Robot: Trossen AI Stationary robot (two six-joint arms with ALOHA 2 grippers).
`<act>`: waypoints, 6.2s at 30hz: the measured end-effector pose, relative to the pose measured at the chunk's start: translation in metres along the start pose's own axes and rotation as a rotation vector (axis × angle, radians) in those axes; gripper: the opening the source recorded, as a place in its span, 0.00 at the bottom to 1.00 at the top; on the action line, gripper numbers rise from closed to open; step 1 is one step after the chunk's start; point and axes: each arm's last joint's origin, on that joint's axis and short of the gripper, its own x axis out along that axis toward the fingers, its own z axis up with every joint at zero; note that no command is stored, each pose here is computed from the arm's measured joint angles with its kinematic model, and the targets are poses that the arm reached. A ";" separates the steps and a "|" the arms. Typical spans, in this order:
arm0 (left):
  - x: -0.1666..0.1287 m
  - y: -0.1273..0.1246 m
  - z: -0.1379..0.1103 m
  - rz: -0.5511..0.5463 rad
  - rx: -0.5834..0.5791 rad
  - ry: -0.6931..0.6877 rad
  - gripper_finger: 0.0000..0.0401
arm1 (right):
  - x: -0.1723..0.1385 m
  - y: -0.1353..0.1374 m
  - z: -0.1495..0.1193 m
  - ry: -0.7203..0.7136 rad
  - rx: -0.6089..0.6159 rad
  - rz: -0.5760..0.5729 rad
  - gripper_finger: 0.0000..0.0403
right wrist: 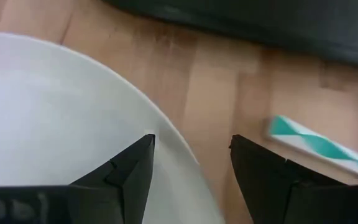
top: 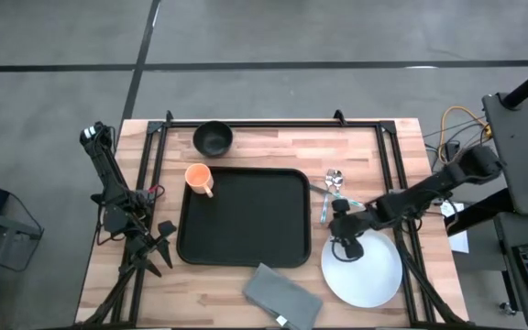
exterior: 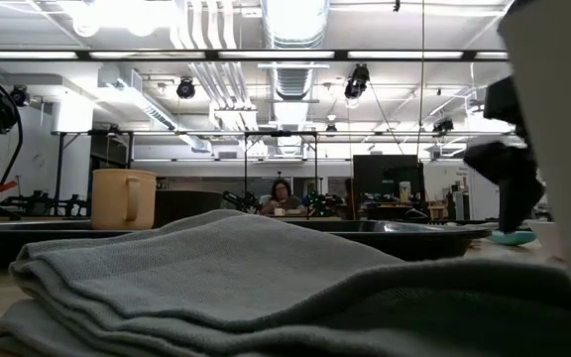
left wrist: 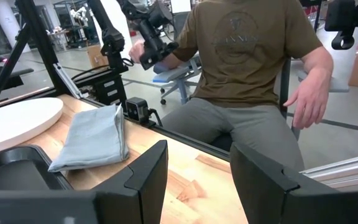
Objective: Set up tray
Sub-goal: Put the white plate on the bottom right of the orange mug
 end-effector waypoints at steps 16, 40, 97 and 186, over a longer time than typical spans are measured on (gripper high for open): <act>0.000 0.000 0.000 0.000 0.000 -0.001 0.39 | 0.025 0.009 0.029 0.130 -0.100 0.102 0.10; 0.000 0.000 0.000 -0.001 0.000 -0.001 0.39 | 0.003 0.011 0.057 0.247 -0.059 0.164 0.03; 0.000 0.000 0.000 0.000 0.000 -0.001 0.39 | -0.002 -0.037 0.140 0.028 0.924 0.068 0.03; 0.000 0.000 0.000 -0.001 -0.001 -0.002 0.39 | 0.094 -0.107 0.247 -0.258 1.085 -0.168 0.27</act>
